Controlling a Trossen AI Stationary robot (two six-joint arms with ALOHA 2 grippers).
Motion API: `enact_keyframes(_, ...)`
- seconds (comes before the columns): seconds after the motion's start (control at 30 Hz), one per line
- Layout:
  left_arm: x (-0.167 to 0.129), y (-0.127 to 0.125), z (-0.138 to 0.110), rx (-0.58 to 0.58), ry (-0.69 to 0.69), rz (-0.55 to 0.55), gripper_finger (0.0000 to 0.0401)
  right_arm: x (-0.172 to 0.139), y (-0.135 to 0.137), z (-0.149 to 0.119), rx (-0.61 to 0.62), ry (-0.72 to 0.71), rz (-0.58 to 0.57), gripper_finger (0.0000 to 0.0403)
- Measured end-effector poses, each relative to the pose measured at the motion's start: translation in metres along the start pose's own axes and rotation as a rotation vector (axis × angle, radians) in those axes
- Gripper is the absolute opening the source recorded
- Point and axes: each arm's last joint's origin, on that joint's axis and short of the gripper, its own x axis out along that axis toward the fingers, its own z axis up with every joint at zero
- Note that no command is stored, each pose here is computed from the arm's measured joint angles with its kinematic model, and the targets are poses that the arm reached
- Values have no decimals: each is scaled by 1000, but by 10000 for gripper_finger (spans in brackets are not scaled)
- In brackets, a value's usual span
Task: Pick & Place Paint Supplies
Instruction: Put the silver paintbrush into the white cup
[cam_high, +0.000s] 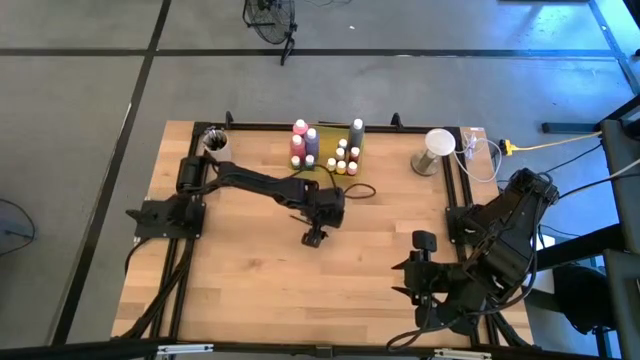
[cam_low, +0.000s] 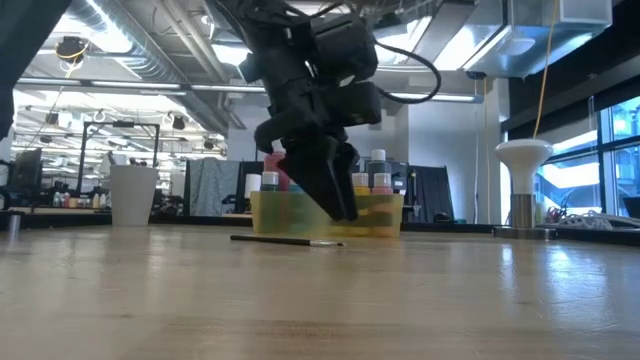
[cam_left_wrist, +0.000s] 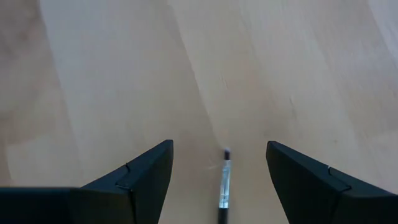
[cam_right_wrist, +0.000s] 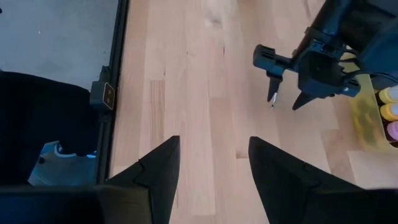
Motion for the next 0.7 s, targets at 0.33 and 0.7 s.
enact_keyframes(0.33, 3, -17, 3, 8, 39, 50, 253, 0, 0, 1, 13, -5, 4, 192)
enact_keyframes(0.7, 18, -8, -8, -70, 92, 39, 253, 0, 2, 2, 21, -13, 13, 192)
